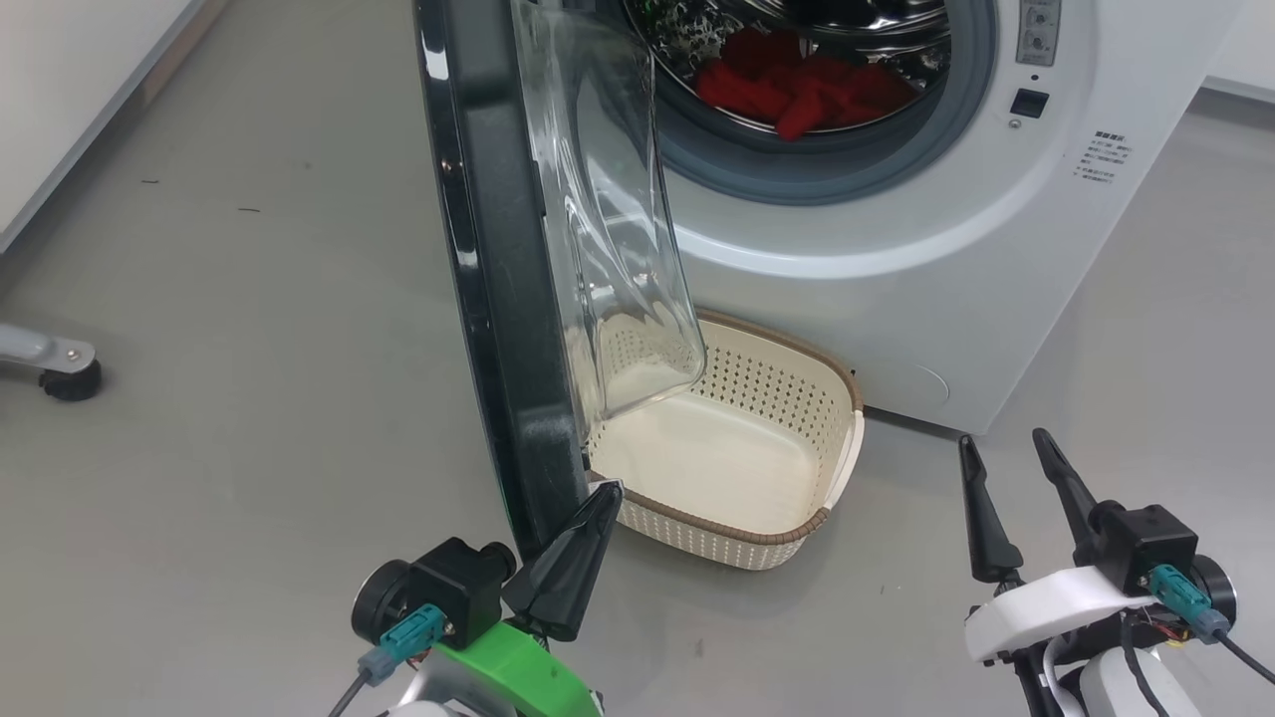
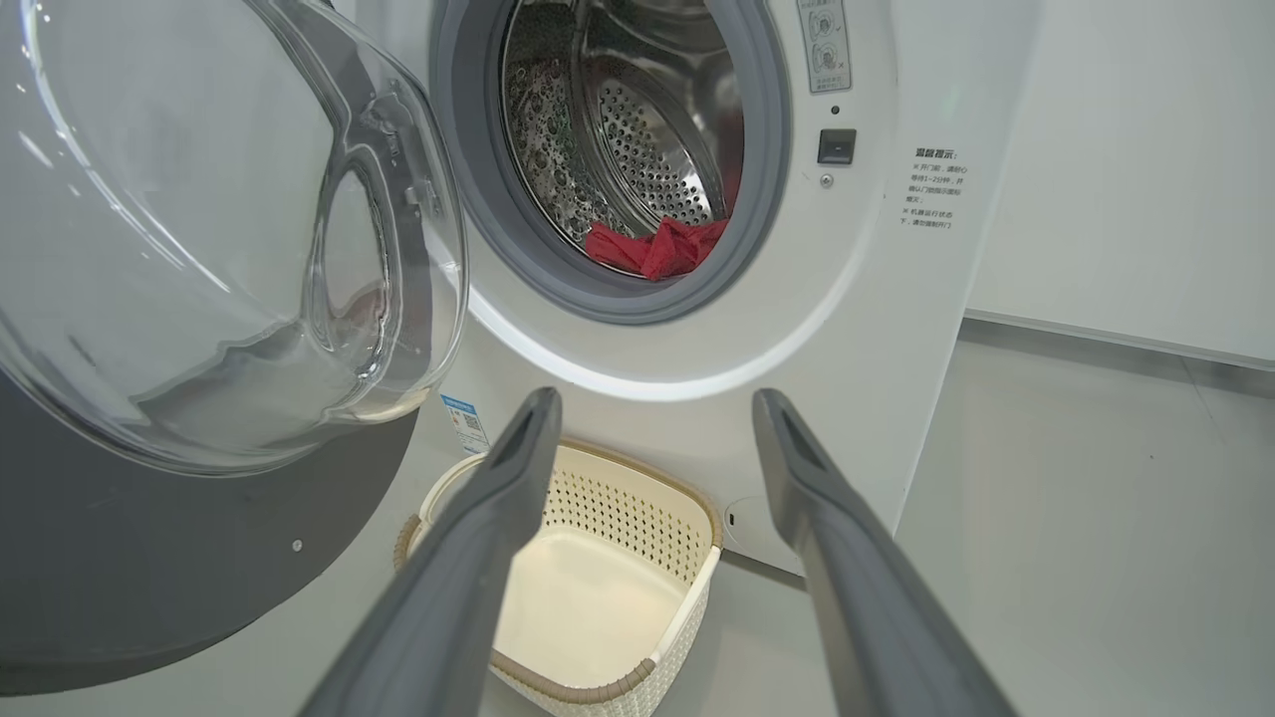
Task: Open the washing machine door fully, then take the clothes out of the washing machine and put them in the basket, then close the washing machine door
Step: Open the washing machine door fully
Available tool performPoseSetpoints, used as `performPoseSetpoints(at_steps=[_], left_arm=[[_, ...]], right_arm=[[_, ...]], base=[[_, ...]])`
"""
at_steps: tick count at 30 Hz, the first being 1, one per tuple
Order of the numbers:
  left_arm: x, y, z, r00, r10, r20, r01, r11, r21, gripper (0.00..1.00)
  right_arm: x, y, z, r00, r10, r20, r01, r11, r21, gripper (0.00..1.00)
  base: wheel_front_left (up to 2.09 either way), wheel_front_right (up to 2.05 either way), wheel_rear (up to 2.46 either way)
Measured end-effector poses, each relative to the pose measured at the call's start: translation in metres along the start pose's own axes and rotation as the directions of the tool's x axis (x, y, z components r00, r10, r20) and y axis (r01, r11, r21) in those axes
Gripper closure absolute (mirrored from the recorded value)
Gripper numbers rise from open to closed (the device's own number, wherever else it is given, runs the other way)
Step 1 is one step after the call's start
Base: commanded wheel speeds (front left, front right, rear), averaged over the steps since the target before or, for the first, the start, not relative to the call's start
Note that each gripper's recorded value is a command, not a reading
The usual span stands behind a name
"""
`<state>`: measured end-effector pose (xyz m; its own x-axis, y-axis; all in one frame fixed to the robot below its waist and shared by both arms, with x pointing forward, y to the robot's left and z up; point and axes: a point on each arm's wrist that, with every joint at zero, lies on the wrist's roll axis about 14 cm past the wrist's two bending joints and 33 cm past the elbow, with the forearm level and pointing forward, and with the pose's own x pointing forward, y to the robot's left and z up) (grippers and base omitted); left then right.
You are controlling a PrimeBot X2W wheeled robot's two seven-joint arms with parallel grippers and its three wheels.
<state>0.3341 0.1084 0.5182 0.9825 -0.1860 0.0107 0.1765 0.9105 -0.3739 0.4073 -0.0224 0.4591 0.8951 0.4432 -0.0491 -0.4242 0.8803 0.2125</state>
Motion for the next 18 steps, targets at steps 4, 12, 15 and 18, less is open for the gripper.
performPoseSetpoints(at_steps=[4, 12, 15, 18], left_arm=[[-0.003, 0.007, 0.003, 0.999, 0.033, 0.015, -0.033, 0.999, -0.002, 1.0], [-0.018, 0.048, 0.009, 0.979, 0.196, 0.057, -0.196, 0.981, -0.009, 1.0], [-0.025, 0.063, 0.011, 0.965, 0.254, 0.072, -0.254, 0.967, -0.007, 1.0], [-0.031, 0.077, 0.013, 0.951, 0.298, 0.082, -0.3, 0.954, 0.003, 1.0]], right_arm=[[0.003, 0.0, 0.001, 1.0, 0.002, 0.002, -0.002, 1.0, -0.001, 0.0], [0.01, 0.011, 0.0, 0.999, 0.033, 0.003, -0.033, 0.999, -0.004, 0.0], [0.012, 0.014, -0.001, 0.999, 0.047, 0.001, -0.047, 0.999, -0.005, 0.0], [0.012, 0.016, -0.001, 0.999, 0.053, 0.0, -0.053, 0.999, -0.003, 0.0]], base=[[0.0, 0.0, 0.0], [0.0, 0.0, 0.0], [0.0, 0.0, 0.0], [0.0, 0.0, 0.0]])
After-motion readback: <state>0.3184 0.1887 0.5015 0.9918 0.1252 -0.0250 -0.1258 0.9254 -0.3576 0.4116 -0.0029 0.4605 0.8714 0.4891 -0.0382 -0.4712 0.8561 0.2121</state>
